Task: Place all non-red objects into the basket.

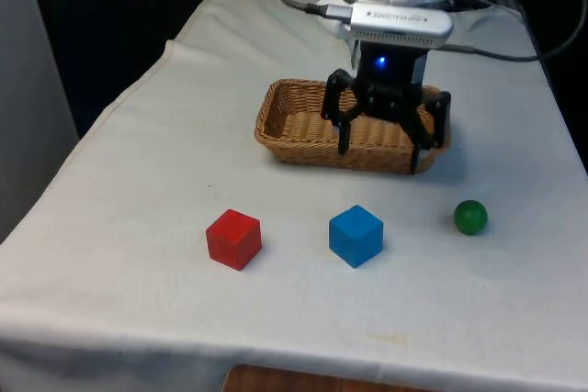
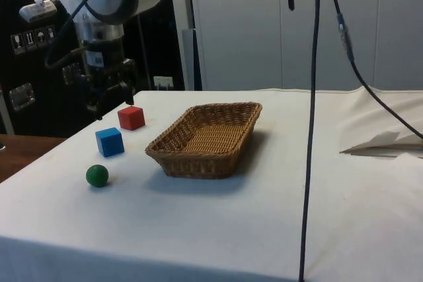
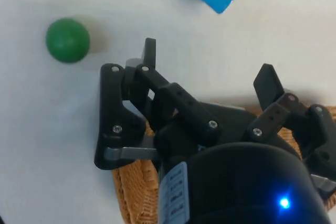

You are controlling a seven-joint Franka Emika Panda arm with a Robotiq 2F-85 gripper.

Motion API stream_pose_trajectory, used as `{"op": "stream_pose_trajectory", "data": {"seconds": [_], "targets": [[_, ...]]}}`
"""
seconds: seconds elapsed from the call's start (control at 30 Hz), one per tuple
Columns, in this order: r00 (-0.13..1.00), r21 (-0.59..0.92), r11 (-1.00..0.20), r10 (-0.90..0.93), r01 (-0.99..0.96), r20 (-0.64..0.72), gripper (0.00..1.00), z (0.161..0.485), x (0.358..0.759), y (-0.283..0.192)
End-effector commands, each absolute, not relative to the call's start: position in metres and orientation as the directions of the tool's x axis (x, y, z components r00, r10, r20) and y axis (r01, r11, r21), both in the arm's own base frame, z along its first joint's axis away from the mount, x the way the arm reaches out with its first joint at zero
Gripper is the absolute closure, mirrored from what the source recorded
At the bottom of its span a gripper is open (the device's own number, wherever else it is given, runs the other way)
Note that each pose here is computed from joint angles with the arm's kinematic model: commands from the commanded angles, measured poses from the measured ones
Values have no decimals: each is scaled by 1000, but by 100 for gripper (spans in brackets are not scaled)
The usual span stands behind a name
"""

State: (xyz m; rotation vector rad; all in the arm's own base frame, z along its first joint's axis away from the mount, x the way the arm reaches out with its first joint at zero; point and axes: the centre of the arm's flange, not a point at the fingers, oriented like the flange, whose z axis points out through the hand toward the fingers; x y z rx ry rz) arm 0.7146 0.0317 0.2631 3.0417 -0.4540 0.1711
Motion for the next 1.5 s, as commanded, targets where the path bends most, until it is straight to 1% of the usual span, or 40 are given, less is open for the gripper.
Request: {"op": "stream_pose_trajectory", "data": {"seconds": [0.0,0.1,0.13,0.33,1.0,1.07,1.47], "targets": [[947,31,-952,-299,-304,122,0,257,717,29],[942,24,-948,-311,-316,124,0,249,719,26],[945,33,-950,-304,-310,124,0,251,717,27],[933,11,-940,-337,-341,128,0,232,728,23],[901,9,-910,-410,-415,144,0,206,749,23],[902,14,-912,-404,-411,150,0,207,749,24],[880,21,-887,-453,-461,143,0,186,755,25]]}}
